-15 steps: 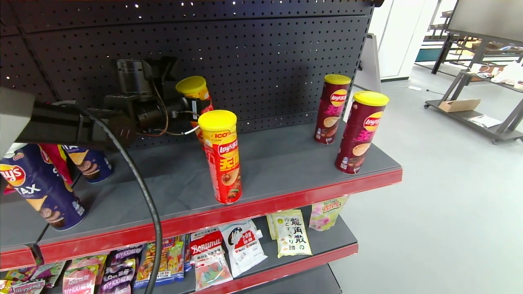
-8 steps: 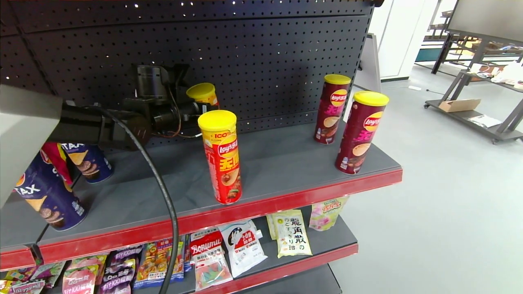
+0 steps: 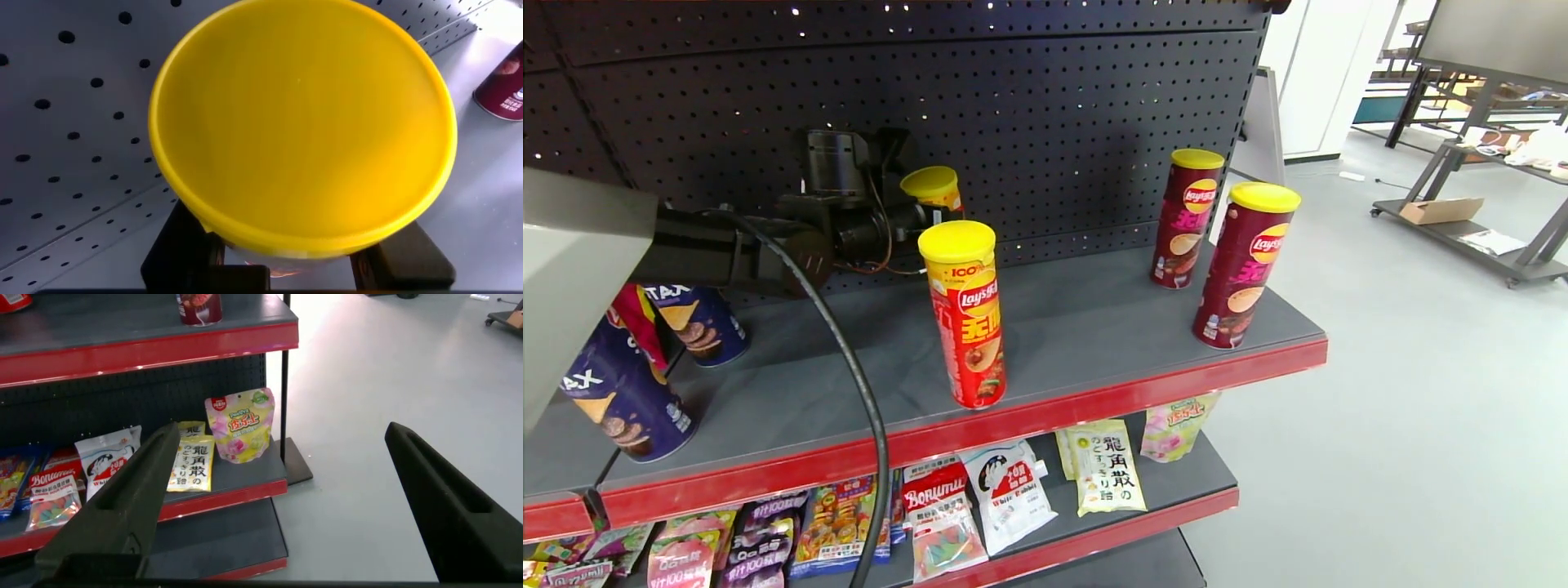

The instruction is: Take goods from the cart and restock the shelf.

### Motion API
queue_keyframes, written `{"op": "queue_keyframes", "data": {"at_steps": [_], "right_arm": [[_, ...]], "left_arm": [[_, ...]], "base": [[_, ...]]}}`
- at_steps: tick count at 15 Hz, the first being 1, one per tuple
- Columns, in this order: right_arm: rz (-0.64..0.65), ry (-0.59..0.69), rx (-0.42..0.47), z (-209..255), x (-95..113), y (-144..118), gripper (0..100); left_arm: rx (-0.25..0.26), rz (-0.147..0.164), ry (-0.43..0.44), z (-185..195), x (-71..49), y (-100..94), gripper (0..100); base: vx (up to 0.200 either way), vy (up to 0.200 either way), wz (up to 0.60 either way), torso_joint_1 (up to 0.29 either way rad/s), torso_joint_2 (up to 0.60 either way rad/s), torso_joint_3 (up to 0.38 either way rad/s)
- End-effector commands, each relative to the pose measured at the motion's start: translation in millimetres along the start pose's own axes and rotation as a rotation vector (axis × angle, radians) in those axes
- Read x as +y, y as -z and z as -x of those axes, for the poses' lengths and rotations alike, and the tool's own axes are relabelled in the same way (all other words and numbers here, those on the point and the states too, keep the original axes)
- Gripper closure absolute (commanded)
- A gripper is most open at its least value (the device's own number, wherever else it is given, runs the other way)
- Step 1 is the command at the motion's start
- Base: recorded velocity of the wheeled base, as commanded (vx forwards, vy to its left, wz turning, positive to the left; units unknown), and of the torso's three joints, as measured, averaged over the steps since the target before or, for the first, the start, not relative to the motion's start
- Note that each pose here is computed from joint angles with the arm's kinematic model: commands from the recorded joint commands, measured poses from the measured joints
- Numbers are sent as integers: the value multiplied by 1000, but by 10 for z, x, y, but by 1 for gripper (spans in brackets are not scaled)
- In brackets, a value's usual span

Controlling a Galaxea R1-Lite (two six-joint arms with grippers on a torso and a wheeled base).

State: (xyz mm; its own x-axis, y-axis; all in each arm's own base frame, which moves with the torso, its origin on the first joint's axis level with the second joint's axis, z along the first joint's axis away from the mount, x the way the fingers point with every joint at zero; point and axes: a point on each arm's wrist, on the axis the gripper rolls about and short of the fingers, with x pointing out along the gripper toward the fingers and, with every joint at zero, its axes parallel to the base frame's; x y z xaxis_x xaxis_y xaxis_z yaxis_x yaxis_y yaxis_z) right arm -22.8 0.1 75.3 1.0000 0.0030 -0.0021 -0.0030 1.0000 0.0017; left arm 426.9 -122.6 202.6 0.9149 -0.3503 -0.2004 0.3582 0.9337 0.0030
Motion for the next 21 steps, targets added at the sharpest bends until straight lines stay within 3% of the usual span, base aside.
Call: {"op": "queue_keyframes", "data": {"at_steps": [1, 6, 11, 21], "right_arm": [[0, 0, -1, 0, 0, 0, 0], [0, 0, -1, 0, 0, 0, 0], [0, 0, -1, 0, 0, 0, 0], [0, 0, -1, 0, 0, 0, 0]], "left_arm": [[0, 0, 3, 6, -5, -7, 100], [-22, -2, 4, 1, 3, -76, 100], [-5, -1, 3, 46, 12, -97, 100], [32, -2, 2, -93, 29, 51, 100]], "base": [[0, 0, 0, 0, 0, 0], [0, 0, 0, 0, 0, 0], [0, 0, 0, 0, 0, 0], [0, 0, 0, 0, 0, 0]]}}
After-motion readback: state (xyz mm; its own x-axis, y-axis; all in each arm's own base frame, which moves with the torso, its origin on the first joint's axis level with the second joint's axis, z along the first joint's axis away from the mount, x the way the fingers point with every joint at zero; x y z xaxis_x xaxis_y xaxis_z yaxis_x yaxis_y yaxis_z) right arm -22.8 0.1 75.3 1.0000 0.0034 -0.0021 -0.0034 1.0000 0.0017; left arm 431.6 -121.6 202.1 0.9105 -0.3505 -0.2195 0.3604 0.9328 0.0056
